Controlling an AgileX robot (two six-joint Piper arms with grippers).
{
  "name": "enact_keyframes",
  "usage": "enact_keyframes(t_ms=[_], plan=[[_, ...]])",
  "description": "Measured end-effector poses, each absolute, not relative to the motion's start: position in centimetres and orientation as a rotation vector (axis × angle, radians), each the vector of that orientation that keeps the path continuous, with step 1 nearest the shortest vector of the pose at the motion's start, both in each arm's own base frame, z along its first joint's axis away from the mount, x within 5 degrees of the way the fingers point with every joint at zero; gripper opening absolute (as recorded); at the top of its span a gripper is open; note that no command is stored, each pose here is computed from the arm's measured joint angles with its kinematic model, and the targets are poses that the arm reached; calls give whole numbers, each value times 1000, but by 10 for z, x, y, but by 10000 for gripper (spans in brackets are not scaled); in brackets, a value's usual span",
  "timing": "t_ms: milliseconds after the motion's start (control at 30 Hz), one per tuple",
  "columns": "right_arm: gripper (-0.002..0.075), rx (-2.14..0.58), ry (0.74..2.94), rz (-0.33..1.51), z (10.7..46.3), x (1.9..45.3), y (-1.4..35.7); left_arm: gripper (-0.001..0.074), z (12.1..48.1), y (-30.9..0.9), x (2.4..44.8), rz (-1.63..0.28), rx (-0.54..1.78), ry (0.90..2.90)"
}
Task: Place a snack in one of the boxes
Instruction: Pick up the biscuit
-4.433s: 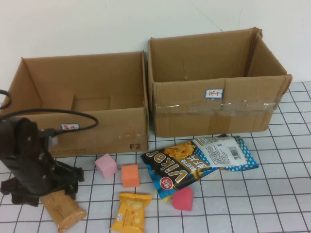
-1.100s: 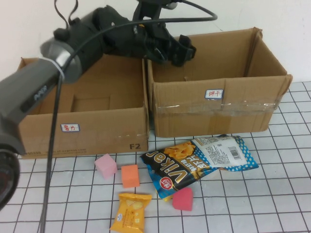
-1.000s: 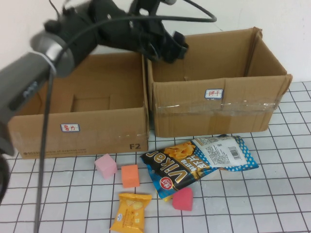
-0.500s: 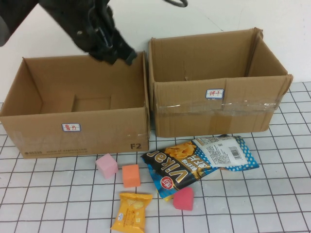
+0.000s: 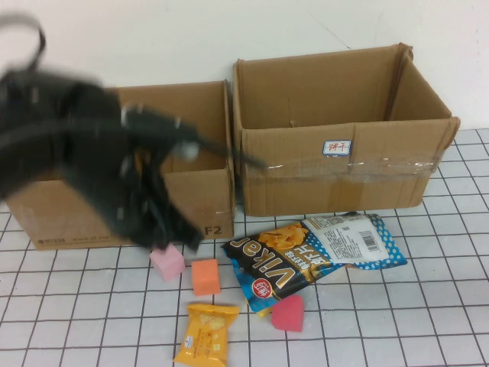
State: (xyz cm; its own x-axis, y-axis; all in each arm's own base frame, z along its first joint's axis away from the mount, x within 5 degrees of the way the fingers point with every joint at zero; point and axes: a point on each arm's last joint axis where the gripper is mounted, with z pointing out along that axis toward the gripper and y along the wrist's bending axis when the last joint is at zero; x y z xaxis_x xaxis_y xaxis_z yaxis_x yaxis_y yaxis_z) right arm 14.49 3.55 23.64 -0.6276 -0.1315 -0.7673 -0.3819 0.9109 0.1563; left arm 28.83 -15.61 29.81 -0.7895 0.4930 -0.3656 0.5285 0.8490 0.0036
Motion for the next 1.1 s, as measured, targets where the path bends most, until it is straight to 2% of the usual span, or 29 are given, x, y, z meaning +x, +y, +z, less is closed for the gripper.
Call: enact_keyframes(t_ms=[200,300,367,567,633,867,1100], plan=[[-1,-370,2212,421,239,146,38,2,245,-149,265,-224,518,2836],[-1,-388,2193,427,240,146,39,51,231,-150,259,-277,471,2884],[-1,-396,2187,431,240,146,40,126,228,-153,260,-321,444,2882],[-1,-395,2215,460,235,151,41,490,219,-161,267,-417,371,2862],[-1,-403,2218,469,234,152,42,555,211,-166,267,-414,394,2888],[-1,-436,2211,485,232,154,43,597,181,-193,262,-318,476,2923],[-1,-456,2206,484,232,154,44,599,163,-199,267,-148,489,2939]])
